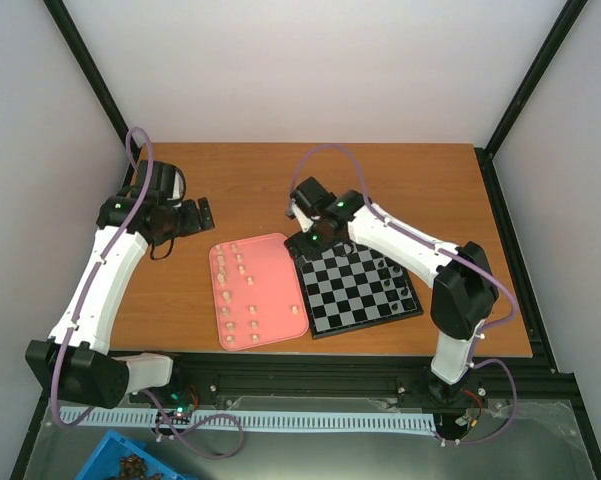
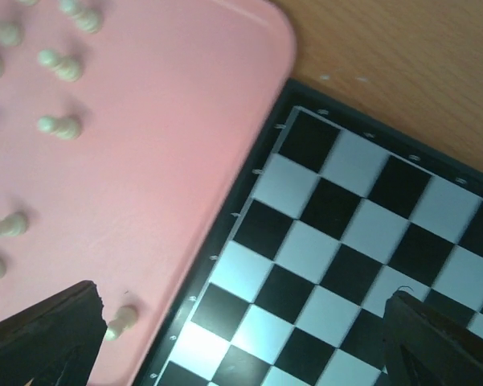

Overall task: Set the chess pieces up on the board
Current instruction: Pick up the chess piece from the storage box.

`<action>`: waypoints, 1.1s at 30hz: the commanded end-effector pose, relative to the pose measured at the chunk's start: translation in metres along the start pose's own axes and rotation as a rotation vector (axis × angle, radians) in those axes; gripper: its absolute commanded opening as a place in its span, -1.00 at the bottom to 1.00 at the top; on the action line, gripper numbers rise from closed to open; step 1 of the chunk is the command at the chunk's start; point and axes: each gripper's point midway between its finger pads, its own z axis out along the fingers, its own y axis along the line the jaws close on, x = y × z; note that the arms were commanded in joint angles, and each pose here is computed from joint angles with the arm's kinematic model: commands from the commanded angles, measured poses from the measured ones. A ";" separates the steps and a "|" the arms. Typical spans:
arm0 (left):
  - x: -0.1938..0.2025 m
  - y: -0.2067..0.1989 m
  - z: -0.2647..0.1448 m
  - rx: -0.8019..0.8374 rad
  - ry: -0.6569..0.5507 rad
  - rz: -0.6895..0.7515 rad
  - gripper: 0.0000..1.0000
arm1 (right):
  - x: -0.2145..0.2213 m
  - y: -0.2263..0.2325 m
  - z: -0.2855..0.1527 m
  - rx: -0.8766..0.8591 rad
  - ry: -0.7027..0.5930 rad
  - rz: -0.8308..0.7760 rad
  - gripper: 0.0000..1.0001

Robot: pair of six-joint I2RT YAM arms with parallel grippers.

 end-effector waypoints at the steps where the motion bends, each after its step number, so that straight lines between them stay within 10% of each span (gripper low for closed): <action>1: 0.005 0.003 -0.002 -0.015 0.033 0.056 0.99 | 0.016 0.048 0.011 -0.073 0.093 -0.119 0.81; 14: 0.013 0.019 0.011 -0.101 0.076 0.127 0.99 | 0.078 0.117 0.046 -0.167 0.294 -0.164 -0.06; 33: 0.018 0.019 0.006 -0.084 0.065 0.150 1.00 | 0.104 0.100 0.074 -0.079 0.388 -0.111 -0.11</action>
